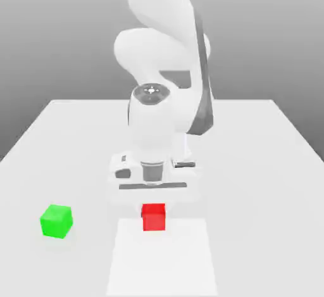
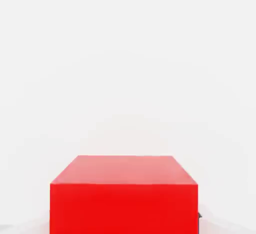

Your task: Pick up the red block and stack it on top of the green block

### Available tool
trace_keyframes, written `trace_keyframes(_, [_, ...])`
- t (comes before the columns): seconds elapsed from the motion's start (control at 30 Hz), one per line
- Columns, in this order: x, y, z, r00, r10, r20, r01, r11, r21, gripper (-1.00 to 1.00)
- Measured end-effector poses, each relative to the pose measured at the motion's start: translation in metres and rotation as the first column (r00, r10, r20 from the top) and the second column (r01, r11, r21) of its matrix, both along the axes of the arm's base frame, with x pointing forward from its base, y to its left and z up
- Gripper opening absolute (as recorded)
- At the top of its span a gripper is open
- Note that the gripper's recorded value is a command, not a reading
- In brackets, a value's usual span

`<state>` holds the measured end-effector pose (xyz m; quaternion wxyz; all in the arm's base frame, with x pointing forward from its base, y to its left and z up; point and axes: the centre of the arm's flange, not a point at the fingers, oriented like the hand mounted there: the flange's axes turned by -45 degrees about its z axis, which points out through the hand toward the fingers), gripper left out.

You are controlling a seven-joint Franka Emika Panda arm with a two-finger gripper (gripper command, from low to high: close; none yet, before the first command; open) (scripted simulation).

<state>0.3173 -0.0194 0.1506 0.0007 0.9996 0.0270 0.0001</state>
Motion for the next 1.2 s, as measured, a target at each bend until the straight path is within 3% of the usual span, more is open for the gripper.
trace_keyframes(0.3, [0.002, -0.009, 0.059, 1.0, 0.006, -0.001, -0.006, 1.0, 0.0, -1.0])
trace_keyframes(0.67, [0.019, -0.109, 0.078, 0.998, 0.065, -0.002, -0.065, 0.998, 0.0, -1.0])
trace_keyframes(0.97, [0.007, -0.203, 0.093, 0.994, 0.11, -0.002, -0.11, 0.994, 0.002, -1.0])
trace_keyframes(1.2, [0.004, -0.219, 0.041, 0.993, 0.122, -0.002, -0.122, 0.993, 0.002, -1.0])
